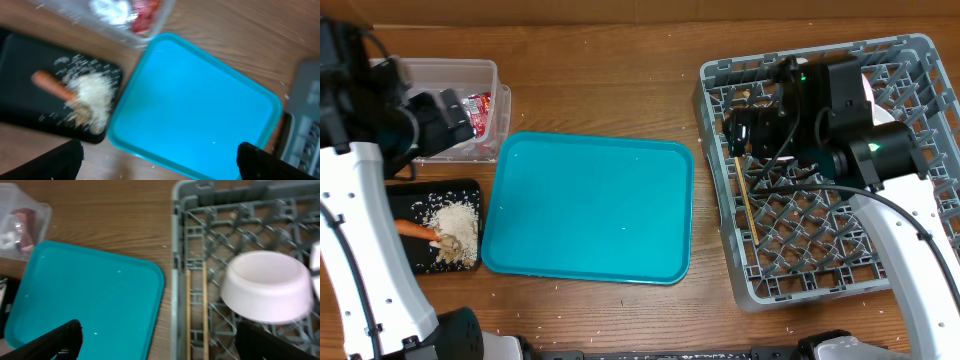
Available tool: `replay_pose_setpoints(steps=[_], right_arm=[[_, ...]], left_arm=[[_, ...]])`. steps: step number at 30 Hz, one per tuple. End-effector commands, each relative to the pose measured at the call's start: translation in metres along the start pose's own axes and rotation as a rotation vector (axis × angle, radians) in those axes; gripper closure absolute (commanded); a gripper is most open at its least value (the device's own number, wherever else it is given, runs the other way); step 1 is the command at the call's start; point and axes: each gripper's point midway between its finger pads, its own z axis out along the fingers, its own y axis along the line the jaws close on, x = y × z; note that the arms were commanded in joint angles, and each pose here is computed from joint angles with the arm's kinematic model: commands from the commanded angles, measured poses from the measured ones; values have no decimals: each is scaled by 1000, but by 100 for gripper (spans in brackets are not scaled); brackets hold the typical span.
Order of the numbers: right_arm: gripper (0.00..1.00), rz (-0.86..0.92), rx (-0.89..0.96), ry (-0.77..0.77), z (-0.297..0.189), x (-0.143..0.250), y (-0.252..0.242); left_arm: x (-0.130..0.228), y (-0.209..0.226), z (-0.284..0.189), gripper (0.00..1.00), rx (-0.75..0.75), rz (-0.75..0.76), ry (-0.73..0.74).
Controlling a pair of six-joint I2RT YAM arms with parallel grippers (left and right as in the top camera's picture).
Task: Sort waste into correct bins and load items into the dishwasher
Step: 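Stand the plate upright in the rack and open the right gripper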
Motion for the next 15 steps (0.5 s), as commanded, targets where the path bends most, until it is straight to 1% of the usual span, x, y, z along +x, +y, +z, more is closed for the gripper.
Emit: replay_pose_setpoints(steps=[1, 4, 8, 11, 15], right_arm=[[0, -27, -47, 0, 6, -4, 7], [0, 19, -5, -4, 7, -14, -4], [0, 61, 28, 39, 2, -18, -18], [0, 105, 76, 121, 2, -7, -34], [0, 154, 146, 254, -4, 24, -52]], left_arm=[[10, -36, 15, 0, 83, 167, 42], [21, -54, 31, 0, 90, 265, 102], [45, -60, 56, 0, 58, 324, 252], [55, -53, 70, 0, 11, 326, 336], [69, -46, 81, 1, -6, 295, 402]])
